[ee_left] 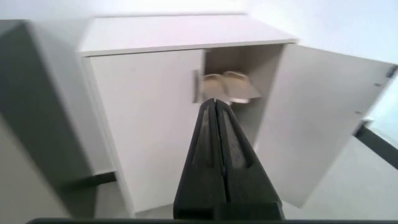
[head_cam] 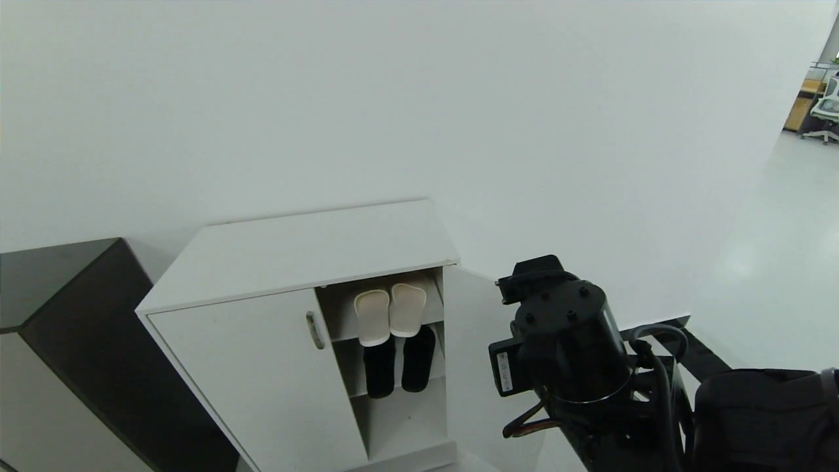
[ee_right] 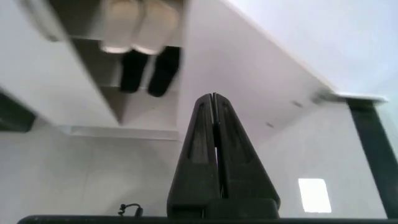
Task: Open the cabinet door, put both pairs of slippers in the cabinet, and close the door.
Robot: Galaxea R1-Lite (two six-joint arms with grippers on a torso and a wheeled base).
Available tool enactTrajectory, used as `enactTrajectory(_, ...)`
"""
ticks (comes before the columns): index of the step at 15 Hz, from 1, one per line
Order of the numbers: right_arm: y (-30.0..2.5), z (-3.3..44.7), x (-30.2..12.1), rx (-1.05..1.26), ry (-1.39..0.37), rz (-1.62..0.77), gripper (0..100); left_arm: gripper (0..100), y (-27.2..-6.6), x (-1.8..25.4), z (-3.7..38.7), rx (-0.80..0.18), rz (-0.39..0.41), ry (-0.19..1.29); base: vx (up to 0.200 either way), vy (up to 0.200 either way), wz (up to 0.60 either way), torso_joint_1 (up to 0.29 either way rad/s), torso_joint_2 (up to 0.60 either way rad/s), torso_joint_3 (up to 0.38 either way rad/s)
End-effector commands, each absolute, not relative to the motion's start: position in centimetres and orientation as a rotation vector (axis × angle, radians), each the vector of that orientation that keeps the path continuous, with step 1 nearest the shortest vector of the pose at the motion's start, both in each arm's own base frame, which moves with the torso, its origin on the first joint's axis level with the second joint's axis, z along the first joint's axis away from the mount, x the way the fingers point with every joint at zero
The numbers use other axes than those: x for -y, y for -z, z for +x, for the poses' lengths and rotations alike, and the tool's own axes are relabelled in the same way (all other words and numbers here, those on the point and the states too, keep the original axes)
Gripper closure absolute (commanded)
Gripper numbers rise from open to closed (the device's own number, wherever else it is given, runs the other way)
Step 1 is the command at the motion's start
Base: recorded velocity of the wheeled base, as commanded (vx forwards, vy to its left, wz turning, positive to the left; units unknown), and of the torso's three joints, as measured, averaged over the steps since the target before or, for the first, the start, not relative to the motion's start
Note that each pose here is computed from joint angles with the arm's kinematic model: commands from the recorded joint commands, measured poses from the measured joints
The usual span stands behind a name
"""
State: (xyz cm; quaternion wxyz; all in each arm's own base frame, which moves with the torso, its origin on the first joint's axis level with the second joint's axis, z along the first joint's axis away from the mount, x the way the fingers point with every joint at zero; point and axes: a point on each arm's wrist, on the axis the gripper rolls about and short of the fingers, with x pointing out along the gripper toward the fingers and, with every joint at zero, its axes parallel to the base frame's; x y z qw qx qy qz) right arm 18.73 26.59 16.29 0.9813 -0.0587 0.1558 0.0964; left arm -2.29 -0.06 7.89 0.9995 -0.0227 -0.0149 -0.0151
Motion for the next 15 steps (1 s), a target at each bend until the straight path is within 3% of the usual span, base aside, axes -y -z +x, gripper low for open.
enactTrajectory(1, -16.4, 18.7, -26.6, -0.311, -0.194, -0.116, 100, 100, -7.9, 0.1, -2.3, 0.032, -0.046, 0.030, 0.000, 0.000, 0.00, 0.000, 0.00, 0.000)
enactTrajectory(5, -17.3, 20.2, -25.4, -0.289, -0.142, -0.120, 100, 100, -7.9, 0.1, -2.3, 0.030, -0.044, 0.030, 0.000, 0.000, 0.00, 0.000, 0.00, 0.000)
enactTrajectory(8, -20.1, 22.9, -24.4, -0.234, -0.100, -0.055, 100, 100, -7.9, 0.1, -2.3, 0.030, -0.043, 0.031, 0.000, 0.000, 0.00, 0.000, 0.00, 0.000)
enactTrajectory(15, -21.9, 27.4, -21.0, -0.236, -0.134, 0.017, 100, 100, -7.9, 0.1, -2.3, 0.032, -0.043, 0.030, -0.200, 0.000, 0.00, -0.001, 0.00, 0.000)
